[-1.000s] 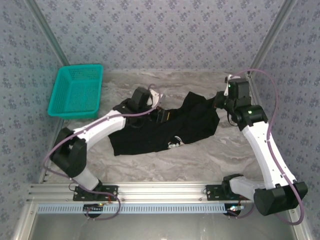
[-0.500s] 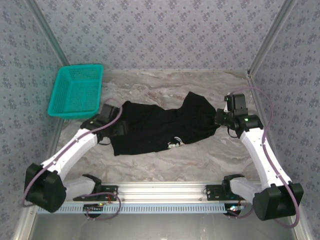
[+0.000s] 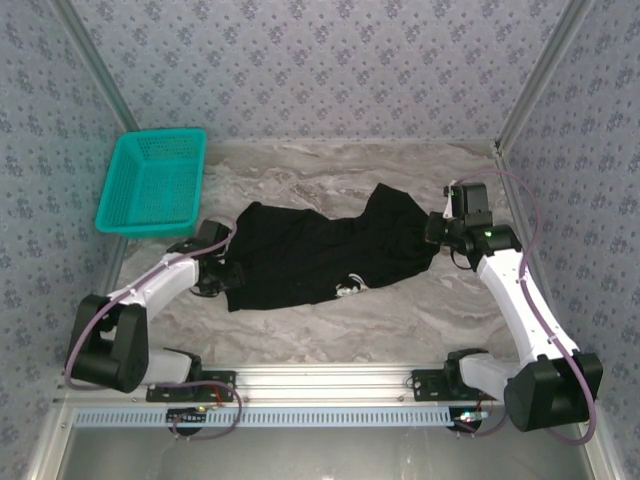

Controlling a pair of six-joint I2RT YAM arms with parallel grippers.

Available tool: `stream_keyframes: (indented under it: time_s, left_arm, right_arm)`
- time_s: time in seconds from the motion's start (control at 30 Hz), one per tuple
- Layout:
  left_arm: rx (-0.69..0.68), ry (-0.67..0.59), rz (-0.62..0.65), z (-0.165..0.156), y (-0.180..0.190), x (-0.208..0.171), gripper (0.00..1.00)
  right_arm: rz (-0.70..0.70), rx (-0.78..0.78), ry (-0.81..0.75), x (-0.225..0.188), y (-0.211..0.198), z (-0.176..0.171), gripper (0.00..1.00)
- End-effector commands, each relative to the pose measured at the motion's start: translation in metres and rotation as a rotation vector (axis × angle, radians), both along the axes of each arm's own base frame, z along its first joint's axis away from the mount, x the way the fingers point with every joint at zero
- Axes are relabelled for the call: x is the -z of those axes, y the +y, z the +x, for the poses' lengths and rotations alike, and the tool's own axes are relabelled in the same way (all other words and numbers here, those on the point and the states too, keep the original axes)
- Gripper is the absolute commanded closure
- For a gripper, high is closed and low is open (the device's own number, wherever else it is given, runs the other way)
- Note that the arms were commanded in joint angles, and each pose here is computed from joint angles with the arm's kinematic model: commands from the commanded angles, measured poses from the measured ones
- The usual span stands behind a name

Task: Fold the inside-out t-shirt

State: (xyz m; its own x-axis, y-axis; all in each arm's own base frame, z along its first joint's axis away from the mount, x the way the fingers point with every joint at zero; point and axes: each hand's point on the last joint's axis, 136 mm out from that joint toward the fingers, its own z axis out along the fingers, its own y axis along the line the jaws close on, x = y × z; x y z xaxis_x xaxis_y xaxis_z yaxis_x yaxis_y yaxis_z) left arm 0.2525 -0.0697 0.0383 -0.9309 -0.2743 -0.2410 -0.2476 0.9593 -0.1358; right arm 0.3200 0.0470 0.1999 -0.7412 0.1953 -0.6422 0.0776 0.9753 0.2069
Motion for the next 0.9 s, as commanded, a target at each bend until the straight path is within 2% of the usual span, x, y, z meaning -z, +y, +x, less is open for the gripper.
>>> stream_keyframes:
  time_s: [0.0,0.2,0.37,0.7,0.77,0.87]
  left_arm:
    - [-0.003,-0.008,0.003,0.003,0.001,0.001,0.47]
    - [-0.046,-0.041,0.107,-0.004,0.025,0.001,0.66]
    - [-0.048,-0.019,0.087,-0.002,0.025,0.008,0.79]
    - [-0.055,-0.061,0.049,0.005,0.024,0.008,1.0]
    - [-0.052,-0.101,0.043,0.011,0.024,-0.006,1.0]
    - [-0.028,-0.266,-0.011,0.028,0.017,-0.067,1.0]
  right_arm:
    - [0.014,-0.013,-0.013,-0.005,0.002,0.003,1.0]
    - [0.008,-0.006,-0.017,-0.007,0.0,0.002,1.0]
    - [0.012,-0.011,-0.018,-0.009,0.002,0.002,1.0]
    - [0.009,-0.002,-0.025,-0.011,-0.001,0.002,1.0]
    - [0.012,0.004,-0.043,-0.017,-0.003,0.006,1.0]
    - [0.027,0.021,-0.122,-0.054,-0.009,0.012,1.0]
